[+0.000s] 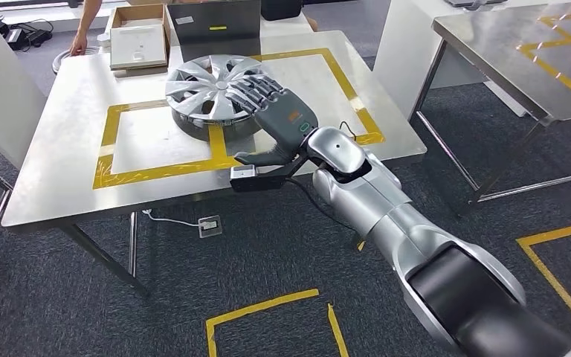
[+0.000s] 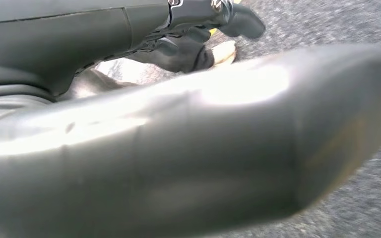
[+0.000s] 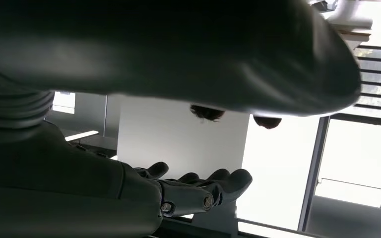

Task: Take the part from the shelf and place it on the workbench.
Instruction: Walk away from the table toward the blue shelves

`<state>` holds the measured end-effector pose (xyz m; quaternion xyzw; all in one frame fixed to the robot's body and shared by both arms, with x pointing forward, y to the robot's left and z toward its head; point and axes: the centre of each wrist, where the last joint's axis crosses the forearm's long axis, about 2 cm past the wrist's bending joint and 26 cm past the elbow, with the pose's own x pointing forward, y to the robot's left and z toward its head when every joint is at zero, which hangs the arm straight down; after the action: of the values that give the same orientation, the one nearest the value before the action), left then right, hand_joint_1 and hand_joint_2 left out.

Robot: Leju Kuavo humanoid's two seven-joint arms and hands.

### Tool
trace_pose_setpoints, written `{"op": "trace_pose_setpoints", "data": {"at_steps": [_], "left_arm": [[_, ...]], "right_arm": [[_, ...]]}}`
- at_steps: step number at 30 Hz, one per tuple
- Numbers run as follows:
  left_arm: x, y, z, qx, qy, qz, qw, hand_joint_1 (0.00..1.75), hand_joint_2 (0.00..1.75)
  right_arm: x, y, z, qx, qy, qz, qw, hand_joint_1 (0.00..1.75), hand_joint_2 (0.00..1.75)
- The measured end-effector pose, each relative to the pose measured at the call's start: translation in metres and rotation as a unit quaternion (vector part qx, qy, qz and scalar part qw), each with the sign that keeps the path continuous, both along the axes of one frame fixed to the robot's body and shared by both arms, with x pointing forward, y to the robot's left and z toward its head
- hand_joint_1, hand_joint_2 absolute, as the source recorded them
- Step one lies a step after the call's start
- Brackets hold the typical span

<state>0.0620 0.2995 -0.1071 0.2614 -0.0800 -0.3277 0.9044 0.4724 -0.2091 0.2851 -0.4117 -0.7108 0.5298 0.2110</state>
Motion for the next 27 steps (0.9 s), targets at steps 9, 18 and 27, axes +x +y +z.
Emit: {"op": "trace_pose_setpoints", "data": {"at_steps": [9, 18, 27], "left_arm": [[-0.001, 0.009, 0.0, 0.011, -0.003, -0.001, 1.0, 0.0, 0.0], [-0.004, 0.006, 0.0, 0.008, 0.003, -0.001, 1.0, 0.0, 0.0], [-0.004, 0.009, 0.0, 0.012, 0.013, 0.001, 1.0, 0.0, 0.0]], "right_arm": [[-0.002, -0.001, -0.012, -0.008, 0.037, -0.009, 0.999, 0.0, 0.0], [0.0, -0.003, -0.016, -0.014, 0.053, -0.007, 0.998, 0.0, 0.0], [-0.003, -0.007, -0.032, -0.026, 0.077, -0.015, 0.997, 0.0, 0.0]]}}
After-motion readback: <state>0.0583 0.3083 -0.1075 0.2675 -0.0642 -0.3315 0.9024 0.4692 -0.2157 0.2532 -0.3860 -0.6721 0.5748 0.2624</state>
